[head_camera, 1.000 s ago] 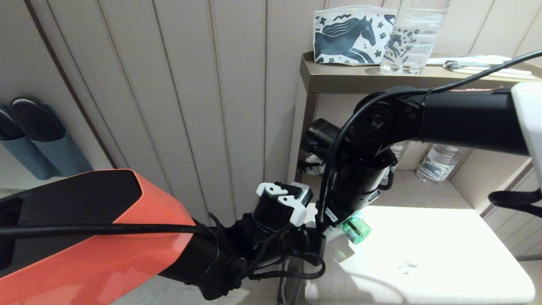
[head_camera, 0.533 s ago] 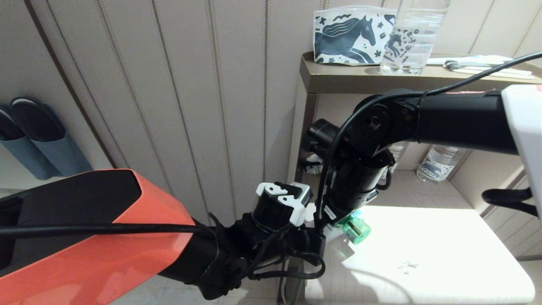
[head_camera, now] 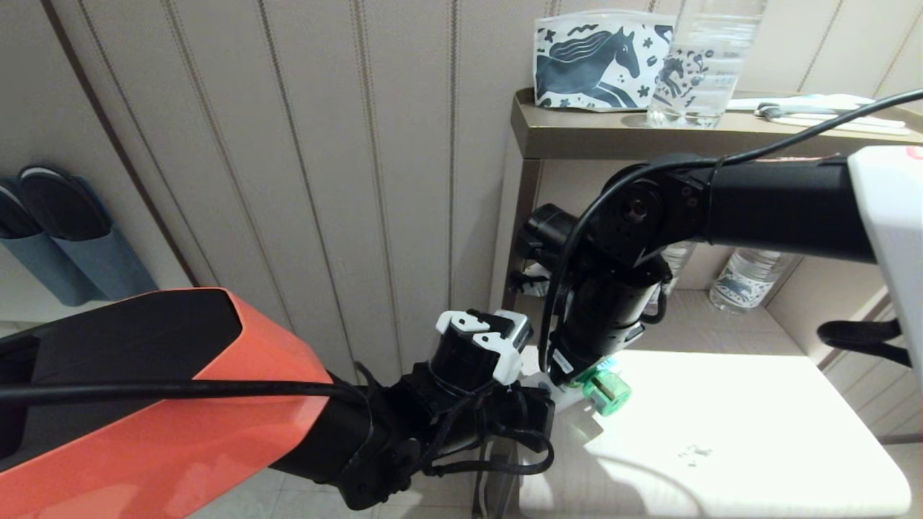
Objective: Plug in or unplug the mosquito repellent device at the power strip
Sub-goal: Hold the socket with your left hand and unplug it with your right hand
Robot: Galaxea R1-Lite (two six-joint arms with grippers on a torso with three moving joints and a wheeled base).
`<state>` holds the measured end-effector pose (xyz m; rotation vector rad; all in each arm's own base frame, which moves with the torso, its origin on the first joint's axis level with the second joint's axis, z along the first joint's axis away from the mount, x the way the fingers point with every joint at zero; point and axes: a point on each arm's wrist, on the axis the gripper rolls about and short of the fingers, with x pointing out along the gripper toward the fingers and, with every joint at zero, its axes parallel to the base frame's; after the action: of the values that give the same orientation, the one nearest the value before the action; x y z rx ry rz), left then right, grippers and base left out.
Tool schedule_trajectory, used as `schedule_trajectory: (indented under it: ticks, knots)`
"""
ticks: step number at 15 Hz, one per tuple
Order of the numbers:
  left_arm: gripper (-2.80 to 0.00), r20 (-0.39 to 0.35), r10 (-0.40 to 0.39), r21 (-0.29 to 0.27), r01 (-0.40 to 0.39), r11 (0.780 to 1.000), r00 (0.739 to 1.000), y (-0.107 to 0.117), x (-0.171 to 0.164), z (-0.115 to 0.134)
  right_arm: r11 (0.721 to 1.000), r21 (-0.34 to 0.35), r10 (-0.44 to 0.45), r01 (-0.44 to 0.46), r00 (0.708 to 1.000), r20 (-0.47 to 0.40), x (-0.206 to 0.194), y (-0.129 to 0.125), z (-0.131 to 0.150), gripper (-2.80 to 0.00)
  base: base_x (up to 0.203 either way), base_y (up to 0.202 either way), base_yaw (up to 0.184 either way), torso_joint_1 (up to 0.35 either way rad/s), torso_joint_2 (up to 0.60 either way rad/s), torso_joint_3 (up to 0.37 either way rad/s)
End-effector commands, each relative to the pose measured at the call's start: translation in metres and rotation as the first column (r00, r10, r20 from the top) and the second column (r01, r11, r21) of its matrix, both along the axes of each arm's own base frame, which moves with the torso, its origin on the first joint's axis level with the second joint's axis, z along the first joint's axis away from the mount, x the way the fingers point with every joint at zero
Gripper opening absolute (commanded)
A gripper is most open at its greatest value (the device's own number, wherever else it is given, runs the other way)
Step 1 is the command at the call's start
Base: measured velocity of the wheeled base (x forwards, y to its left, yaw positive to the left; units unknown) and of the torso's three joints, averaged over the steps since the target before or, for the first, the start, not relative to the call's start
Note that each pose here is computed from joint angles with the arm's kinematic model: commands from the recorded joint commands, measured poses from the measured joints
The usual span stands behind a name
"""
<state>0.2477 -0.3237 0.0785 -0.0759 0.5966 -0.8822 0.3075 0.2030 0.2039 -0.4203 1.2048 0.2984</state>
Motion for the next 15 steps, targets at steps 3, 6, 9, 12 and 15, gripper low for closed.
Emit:
schedule_trajectory:
  ticks: [3,6,9,12,15]
  knots:
    - [-2.8,-0.005,-0.001,0.003,0.001,1.0,1.0,-0.001,0.0,-0.003,1.0,-0.004,0.0,0.0,1.0,-0.009,-0.001,-0.001,0.0,-2.8,0.0,0.0,0.0,0.0,0.0,0.0]
    - [-2.8,-0.007,-0.001,0.005,0.001,1.0,1.0,-0.001,0.001,-0.004,1.0,0.004,0.004,-0.004,1.0,0.009,-0.003,-0.001,0.006,-2.8,0.0,0.0,0.0,0.0,0.0,0.0]
    - [-2.8,-0.014,-0.002,0.021,0.003,1.0,1.0,-0.002,0.002,-0.012,1.0,0.014,0.019,-0.019,0.999,0.035,-0.01,-0.005,0.018,-2.8,0.0,0.0,0.0,0.0,0.0,0.0]
    - [-2.8,-0.019,-0.002,0.025,0.002,1.0,1.0,-0.003,0.002,-0.015,0.999,0.021,0.025,-0.027,0.998,0.054,-0.014,-0.008,0.026,-2.8,0.0,0.0,0.0,0.0,0.0,0.0]
    - [-2.8,-0.014,-0.003,0.021,0.003,1.0,1.0,-0.003,0.002,-0.013,0.999,0.024,0.022,-0.024,0.998,0.064,-0.016,-0.01,0.03,-2.8,0.0,0.0,0.0,0.0,0.0,0.0]
